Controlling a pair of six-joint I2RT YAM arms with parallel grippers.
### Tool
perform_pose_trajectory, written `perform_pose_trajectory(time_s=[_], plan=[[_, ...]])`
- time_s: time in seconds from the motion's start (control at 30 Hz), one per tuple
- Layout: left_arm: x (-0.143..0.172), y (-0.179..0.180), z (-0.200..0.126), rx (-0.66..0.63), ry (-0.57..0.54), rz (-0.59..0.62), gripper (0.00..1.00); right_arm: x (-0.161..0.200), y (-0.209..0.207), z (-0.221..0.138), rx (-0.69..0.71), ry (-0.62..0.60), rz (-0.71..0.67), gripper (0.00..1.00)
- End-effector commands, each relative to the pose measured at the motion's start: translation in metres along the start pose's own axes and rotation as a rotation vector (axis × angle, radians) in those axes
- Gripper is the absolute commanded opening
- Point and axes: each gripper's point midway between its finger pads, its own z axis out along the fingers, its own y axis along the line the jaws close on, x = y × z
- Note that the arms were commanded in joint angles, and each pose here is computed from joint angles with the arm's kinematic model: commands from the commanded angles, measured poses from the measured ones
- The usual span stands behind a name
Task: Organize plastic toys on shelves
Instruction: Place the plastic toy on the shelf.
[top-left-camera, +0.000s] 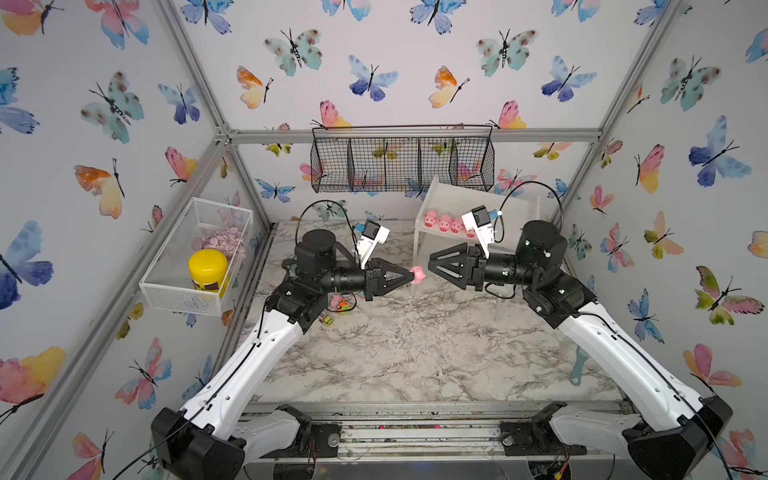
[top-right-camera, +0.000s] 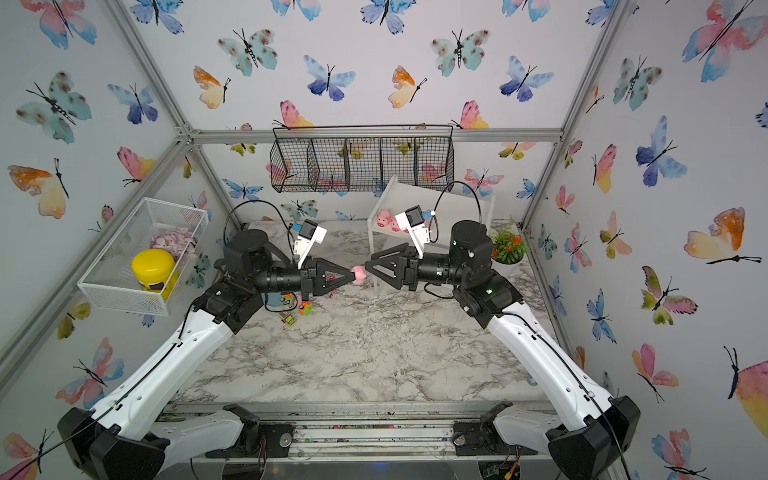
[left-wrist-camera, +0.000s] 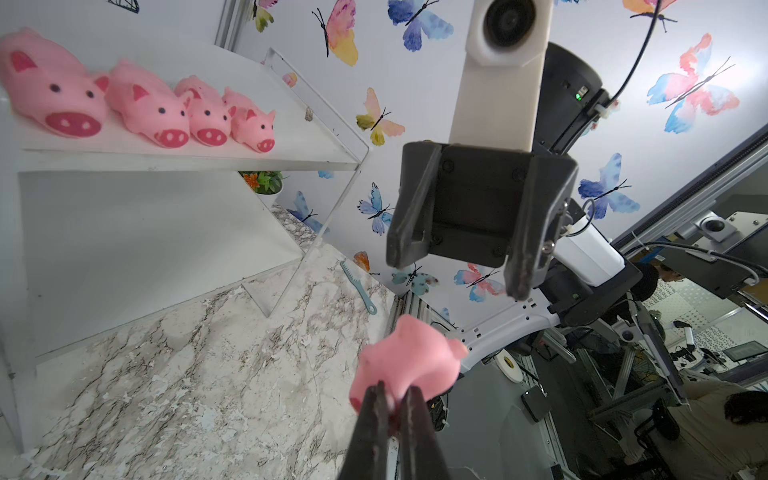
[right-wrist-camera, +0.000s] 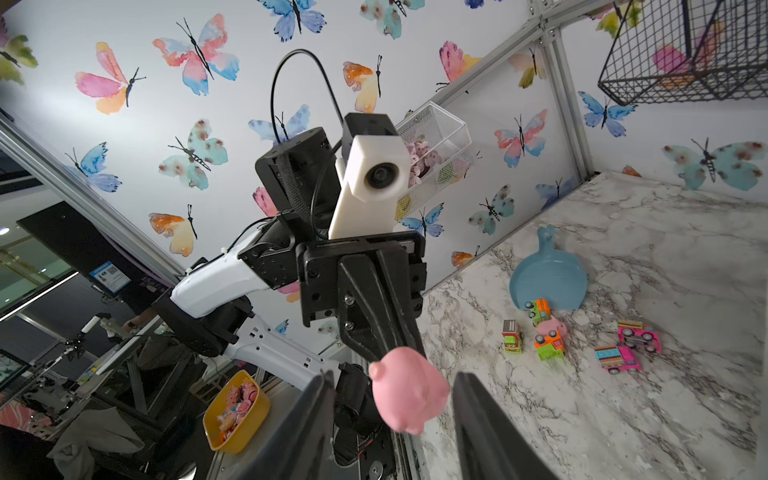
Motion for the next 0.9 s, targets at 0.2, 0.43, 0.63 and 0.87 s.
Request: perform_pose_trajectory(time_s=[0.2,0.43,0.63,0.87], plan=[[-0.009,-0.007,0.004,0.008,-0.019,0.028,0.00,0.011,0.001,0.003,0.016,0.065,-0.055,0.49],[-0.009,-0.004,0.007,-0.003,-0.017,0.023,0.00,0.016,0.000,0.013,0.006,0.089,-0.051,0.47],[-0.009,-0.002,0.008,-0.002,-0.014,0.020,0.00,0.015,-0.002,0.014,0.011,0.085,-0.045,0.33],[-0.014,-0.006,0.005,-0.014,-0.031,0.036,0.10,0.015,0.002,0.016,-0.035,0.063,0.000,0.09]])
